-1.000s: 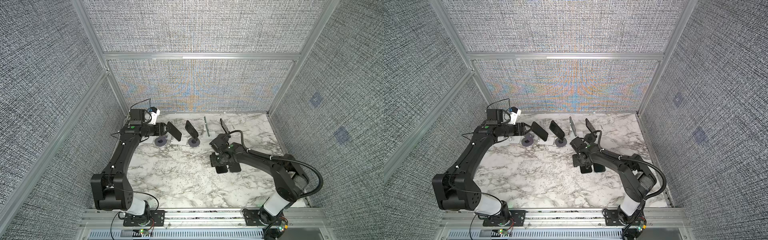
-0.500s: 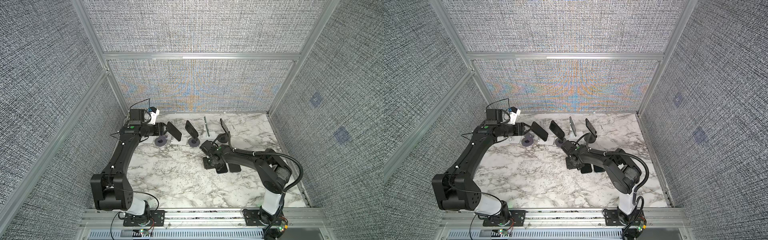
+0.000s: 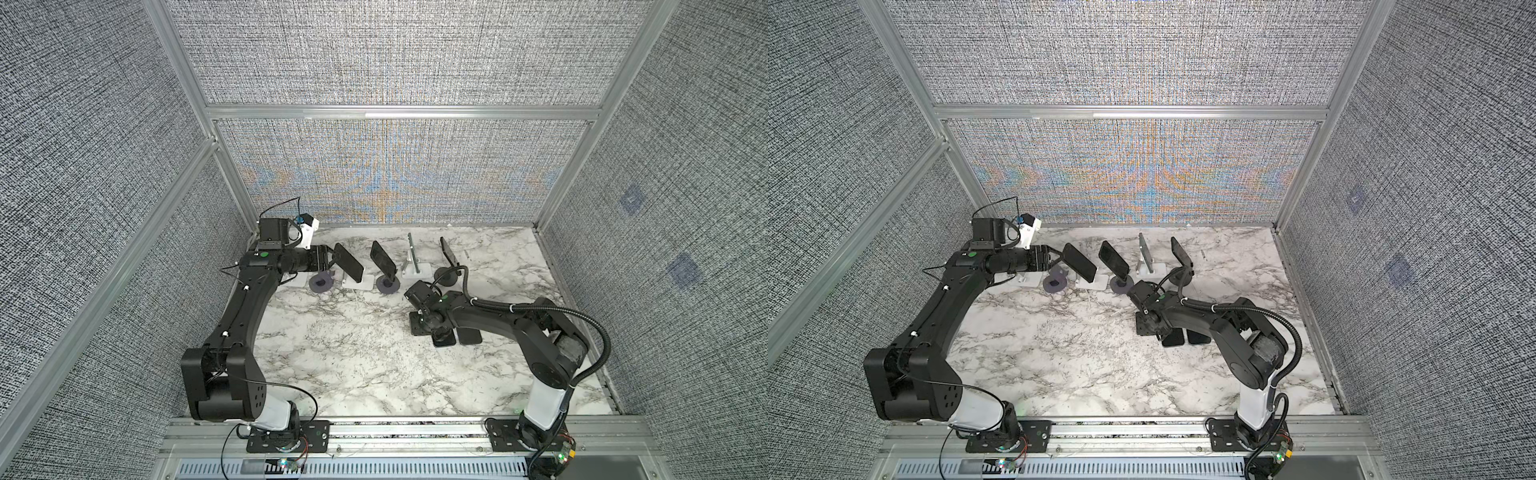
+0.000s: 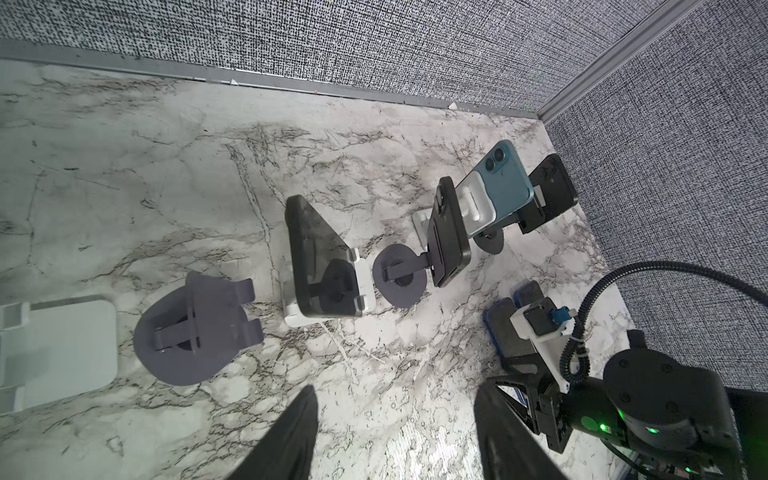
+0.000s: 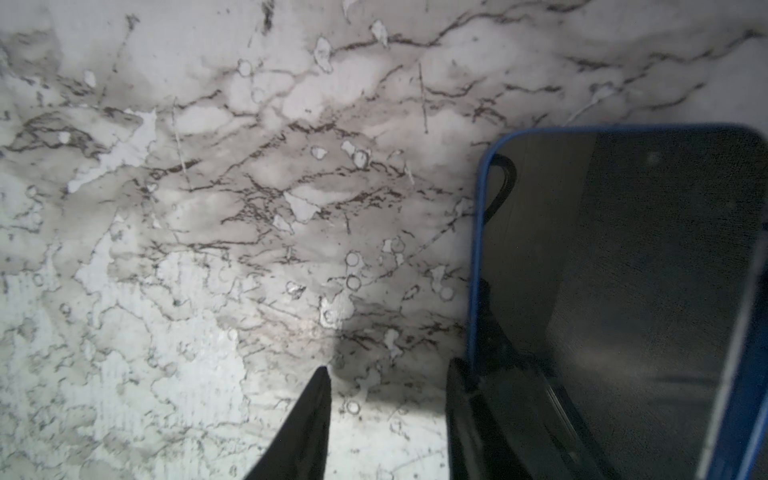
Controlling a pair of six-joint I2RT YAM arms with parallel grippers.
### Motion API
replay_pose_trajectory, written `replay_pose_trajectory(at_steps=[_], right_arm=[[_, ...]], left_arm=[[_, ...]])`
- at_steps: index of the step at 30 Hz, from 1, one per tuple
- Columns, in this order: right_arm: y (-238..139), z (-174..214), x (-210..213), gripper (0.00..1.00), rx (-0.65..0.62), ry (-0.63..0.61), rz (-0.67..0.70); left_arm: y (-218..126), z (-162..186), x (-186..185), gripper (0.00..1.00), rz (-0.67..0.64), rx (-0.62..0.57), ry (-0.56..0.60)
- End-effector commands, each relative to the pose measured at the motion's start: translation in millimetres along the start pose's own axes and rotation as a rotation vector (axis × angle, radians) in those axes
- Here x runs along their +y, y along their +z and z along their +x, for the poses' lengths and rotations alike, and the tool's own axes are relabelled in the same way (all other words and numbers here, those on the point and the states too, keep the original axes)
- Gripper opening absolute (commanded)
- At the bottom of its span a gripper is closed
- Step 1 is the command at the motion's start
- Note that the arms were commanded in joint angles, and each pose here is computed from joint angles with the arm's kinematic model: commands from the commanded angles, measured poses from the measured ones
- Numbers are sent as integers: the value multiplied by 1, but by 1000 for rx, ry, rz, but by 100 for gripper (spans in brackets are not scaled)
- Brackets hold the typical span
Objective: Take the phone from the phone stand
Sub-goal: 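Open the right gripper and lift it while the left gripper reaches the next stand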
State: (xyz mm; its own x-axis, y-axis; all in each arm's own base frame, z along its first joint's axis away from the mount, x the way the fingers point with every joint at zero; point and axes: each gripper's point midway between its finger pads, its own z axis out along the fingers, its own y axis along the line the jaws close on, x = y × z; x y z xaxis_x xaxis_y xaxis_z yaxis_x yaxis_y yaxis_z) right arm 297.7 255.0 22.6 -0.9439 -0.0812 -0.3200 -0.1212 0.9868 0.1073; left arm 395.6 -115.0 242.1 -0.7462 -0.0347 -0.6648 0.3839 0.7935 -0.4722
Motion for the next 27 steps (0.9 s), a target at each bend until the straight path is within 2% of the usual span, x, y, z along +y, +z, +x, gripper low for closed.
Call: replay_pose_trajectory(at_steps=[1, 5, 11, 19, 24, 27], right_arm=[[3, 14, -25, 37, 41, 32, 89], [2, 17, -33, 37, 40, 51, 102], [-4, 6, -21, 40, 9, 31, 50], [-16, -5, -12, 50, -13, -2, 14], [-18, -5, -9, 53, -11, -33, 3], [-32, -11, -6, 56, -38, -51, -27]], left_arm=[[-2, -5, -4, 61, 14, -19, 25], [-3, -5, -5, 61, 20, -20, 25], [-2, -5, -4, 61, 20, -20, 24], [-3, -5, -3, 61, 13, -20, 23], [0, -4, 3, 62, -12, -19, 9], [2, -7, -1, 62, 22, -42, -24]])
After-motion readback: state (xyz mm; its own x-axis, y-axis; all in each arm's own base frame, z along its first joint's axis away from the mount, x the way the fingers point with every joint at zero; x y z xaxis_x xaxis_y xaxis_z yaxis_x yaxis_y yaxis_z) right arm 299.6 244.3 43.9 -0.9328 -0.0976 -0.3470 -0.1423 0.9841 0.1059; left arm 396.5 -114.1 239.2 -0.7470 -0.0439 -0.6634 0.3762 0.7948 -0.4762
